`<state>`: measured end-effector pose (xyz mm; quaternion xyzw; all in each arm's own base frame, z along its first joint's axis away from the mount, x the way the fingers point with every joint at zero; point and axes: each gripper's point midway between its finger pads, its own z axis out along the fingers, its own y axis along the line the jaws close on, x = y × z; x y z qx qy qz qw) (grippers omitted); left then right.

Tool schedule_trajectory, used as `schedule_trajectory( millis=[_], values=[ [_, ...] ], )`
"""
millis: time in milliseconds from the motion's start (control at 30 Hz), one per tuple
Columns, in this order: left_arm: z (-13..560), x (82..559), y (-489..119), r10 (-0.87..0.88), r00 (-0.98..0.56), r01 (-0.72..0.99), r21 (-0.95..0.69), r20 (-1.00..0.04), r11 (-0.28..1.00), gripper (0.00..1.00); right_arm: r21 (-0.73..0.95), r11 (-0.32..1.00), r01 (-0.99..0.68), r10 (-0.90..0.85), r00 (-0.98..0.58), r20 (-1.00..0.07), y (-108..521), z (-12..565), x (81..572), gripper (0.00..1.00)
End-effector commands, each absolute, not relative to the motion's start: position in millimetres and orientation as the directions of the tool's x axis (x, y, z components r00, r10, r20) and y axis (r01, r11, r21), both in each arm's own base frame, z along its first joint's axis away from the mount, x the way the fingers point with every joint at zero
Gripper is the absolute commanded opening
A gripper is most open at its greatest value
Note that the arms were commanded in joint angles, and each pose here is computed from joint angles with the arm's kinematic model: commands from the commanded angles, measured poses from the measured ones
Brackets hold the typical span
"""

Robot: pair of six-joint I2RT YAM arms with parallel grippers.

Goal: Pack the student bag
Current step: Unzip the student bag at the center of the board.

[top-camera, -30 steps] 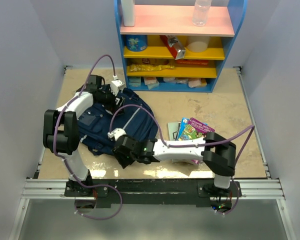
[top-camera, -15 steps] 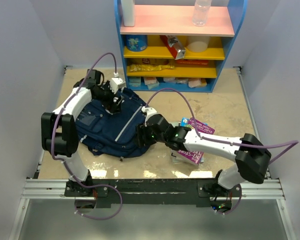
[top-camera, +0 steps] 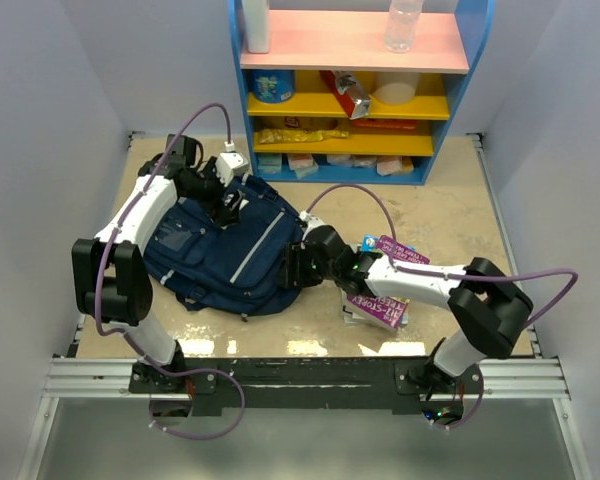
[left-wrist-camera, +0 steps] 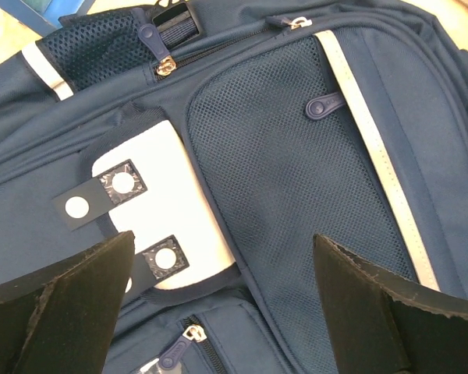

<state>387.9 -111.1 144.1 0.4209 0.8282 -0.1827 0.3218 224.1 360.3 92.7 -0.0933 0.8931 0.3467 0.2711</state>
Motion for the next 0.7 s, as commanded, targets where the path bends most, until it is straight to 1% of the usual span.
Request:
schedule_trajectory(
  millis=[0,33,67,133,167,200,233,267,300,333,400,533,567,600,667],
  values=[
    [158.6,383.7,-111.4,0.590,-0.386,0.832,0.009,-0.709,0.555,1.00,0.658,0.673,-0.336,0.109,-0.835,-0.539,373.6,98.3,237.8,0.52],
    [157.0,382.2,-111.8,0.591,-0.387,0.833,0.006,-0.707,0.553,1.00,0.671,0.667,-0.323,0.119,-0.843,-0.524,375.4,96.2,237.8,0.49],
    [156.0,381.5,-111.9,0.589,-0.390,0.834,0.000,-0.707,0.552,1.00,0.676,0.667,-0.313,0.124,-0.849,-0.514,374.6,91.3,237.5,0.41],
    [155.0,378.5,-113.3,0.590,-0.386,0.839,-0.004,-0.709,0.545,1.00,0.702,0.645,-0.303,0.149,-0.851,-0.504,377.1,89.7,237.5,0.31],
    [154.9,376.8,-113.9,0.588,-0.385,0.842,-0.009,-0.712,0.540,1.00,0.709,0.636,-0.304,0.160,-0.847,-0.506,377.8,91.9,238.1,0.23],
    [155.2,374.7,-114.5,0.589,-0.378,0.846,-0.008,-0.714,0.533,0.97,0.720,0.621,-0.310,0.175,-0.841,-0.513,379.2,98.0,240.0,0.19],
    [153.5,371.2,-116.4,0.592,-0.376,0.853,-0.016,-0.713,0.522,0.96,0.722,0.616,-0.315,0.180,-0.836,-0.518,379.7,101.8,240.2,0.15],
    [153.8,368.2,-116.8,0.591,-0.376,0.856,-0.024,-0.714,0.517,0.96,0.723,0.613,-0.318,0.186,-0.832,-0.523,379.6,105.3,241.1,0.06],
    [156.2,366.5,-117.2,0.593,-0.368,0.860,-0.020,-0.717,0.510,0.96,0.726,0.608,-0.322,0.193,-0.827,-0.529,379.9,110.1,242.1,0.02],
    [158.1,364.1,-118.4,0.590,-0.363,0.863,-0.022,-0.721,0.504,0.95,0.727,0.596,-0.341,0.209,-0.809,-0.550,380.1,124.6,244.8,0.00],
    [168.0,355.5,-121.1,0.585,-0.341,0.874,-0.019,-0.736,0.485,0.94,0.716,0.585,-0.380,0.210,-0.782,-0.587,381.0,141.9,248.0,0.00],
    [181.1,330.5,-126.9,0.589,-0.301,0.908,-0.035,-0.750,0.418,0.94,0.714,0.516,-0.473,0.257,-0.710,-0.656,389.8,205.9,256.7,0.00],
    [185.7,314.7,-129.2,0.595,-0.280,0.927,-0.052,-0.754,0.370,1.00,0.708,0.513,-0.486,0.260,-0.697,-0.668,391.6,214.0,259.2,0.00],
    [189.5,304.0,-132.1,0.595,-0.260,0.942,-0.065,-0.761,0.330,1.00,0.700,0.515,-0.494,0.243,-0.699,-0.672,393.3,216.9,258.8,0.00],
    [201.4,276.6,-138.7,0.579,-0.243,0.961,-0.112,-0.778,0.252,1.00,0.708,0.472,-0.526,0.237,-0.697,-0.676,402.7,232.2,257.9,0.00]
  ],
)
